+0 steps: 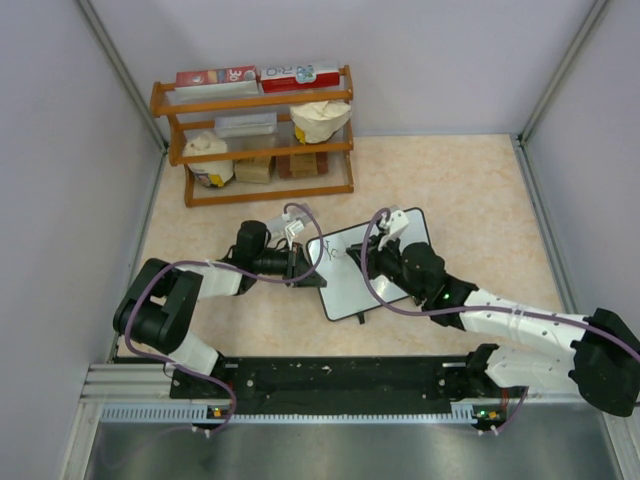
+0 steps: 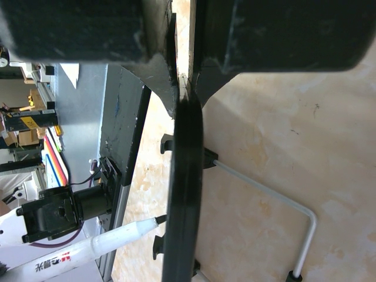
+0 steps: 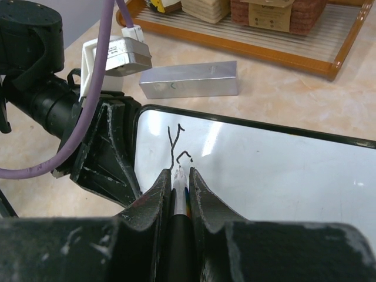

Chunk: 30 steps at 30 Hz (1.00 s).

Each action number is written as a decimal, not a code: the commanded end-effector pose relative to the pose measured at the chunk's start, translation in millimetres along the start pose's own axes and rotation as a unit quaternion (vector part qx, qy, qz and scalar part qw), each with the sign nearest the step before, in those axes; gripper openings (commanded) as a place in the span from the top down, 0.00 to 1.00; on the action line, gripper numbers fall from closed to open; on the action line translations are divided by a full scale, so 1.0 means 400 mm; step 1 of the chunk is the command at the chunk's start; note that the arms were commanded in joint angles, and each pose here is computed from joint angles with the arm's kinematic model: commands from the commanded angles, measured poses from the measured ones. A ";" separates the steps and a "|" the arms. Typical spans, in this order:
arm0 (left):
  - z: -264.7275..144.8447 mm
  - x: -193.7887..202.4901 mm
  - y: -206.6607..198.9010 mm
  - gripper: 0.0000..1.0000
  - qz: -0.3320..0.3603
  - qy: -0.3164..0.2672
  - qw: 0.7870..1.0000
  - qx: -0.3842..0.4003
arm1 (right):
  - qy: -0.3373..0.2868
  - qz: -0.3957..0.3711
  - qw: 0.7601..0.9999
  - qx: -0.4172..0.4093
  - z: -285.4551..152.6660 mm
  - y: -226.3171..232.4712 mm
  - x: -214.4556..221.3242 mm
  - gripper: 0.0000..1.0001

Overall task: Write a sentence on the whiteboard
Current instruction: Write a sentence at the center of the board.

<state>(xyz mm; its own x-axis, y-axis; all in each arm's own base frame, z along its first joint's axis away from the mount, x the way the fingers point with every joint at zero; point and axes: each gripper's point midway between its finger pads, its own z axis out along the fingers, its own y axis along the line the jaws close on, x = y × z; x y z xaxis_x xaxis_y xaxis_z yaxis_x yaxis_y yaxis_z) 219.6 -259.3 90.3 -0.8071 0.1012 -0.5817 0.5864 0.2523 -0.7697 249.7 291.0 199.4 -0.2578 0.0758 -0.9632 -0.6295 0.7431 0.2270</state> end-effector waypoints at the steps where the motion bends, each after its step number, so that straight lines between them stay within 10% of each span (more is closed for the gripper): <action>1: 0.000 0.014 -0.001 1.00 0.012 0.007 1.000 0.002 | -0.006 0.002 1.000 0.001 -0.015 0.004 -0.007 1.00; 30: 0.000 0.015 -0.002 1.00 0.012 0.007 1.000 0.002 | -0.031 0.018 0.998 0.049 0.019 -0.018 -0.070 1.00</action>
<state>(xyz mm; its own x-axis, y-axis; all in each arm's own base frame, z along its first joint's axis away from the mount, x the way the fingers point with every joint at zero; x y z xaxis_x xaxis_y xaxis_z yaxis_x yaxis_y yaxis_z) 219.7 -259.3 90.0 -0.8083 0.1007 -0.5801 0.5846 0.2542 -0.7705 258.9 283.6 204.1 -0.2616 0.1104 -0.9588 -0.5606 0.7913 0.2441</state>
